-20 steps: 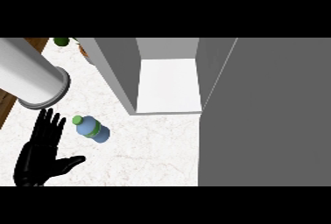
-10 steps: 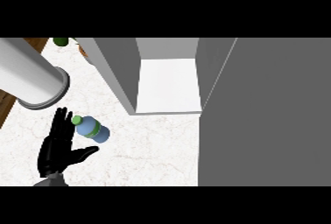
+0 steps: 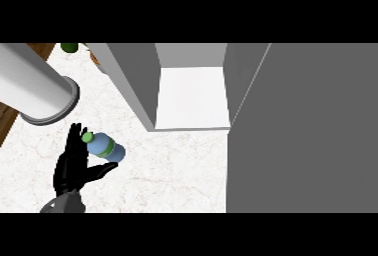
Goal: Pick up the bottled water, place it into the cabinet and close the cabinet
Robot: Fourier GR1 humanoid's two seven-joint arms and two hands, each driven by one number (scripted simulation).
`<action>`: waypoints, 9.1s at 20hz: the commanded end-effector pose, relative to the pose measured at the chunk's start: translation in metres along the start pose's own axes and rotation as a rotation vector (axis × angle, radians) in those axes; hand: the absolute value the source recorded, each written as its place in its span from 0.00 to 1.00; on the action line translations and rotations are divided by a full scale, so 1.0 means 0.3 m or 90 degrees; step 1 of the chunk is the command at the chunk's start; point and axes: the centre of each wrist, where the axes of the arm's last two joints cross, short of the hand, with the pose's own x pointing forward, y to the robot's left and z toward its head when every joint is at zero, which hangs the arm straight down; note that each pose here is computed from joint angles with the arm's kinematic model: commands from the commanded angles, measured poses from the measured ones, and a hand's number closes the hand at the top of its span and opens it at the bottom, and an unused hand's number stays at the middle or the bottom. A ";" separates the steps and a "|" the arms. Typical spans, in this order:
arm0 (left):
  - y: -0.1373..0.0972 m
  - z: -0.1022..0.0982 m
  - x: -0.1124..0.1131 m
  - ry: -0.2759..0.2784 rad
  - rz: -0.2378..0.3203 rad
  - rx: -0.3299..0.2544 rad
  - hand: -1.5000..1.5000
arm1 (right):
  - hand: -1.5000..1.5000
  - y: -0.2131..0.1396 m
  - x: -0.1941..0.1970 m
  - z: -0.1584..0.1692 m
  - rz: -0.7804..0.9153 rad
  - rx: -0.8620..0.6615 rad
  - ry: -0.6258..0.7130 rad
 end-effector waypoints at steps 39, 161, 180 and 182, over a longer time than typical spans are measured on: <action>-0.297 -0.036 -0.062 -0.171 0.140 -0.167 1.00 | 0.00 -0.039 0.077 0.002 0.014 0.002 -0.038; -0.829 0.194 0.323 -0.171 0.056 -0.318 0.00 | 0.00 -0.044 0.023 -0.115 -0.015 0.096 -0.036; -0.509 0.392 0.371 -0.178 0.053 -0.259 0.00 | 1.00 0.126 0.101 -0.201 -0.050 0.337 0.003; -0.475 0.362 0.387 -0.192 0.039 -0.250 0.00 | 1.00 0.156 0.098 -0.221 -0.054 0.355 -0.007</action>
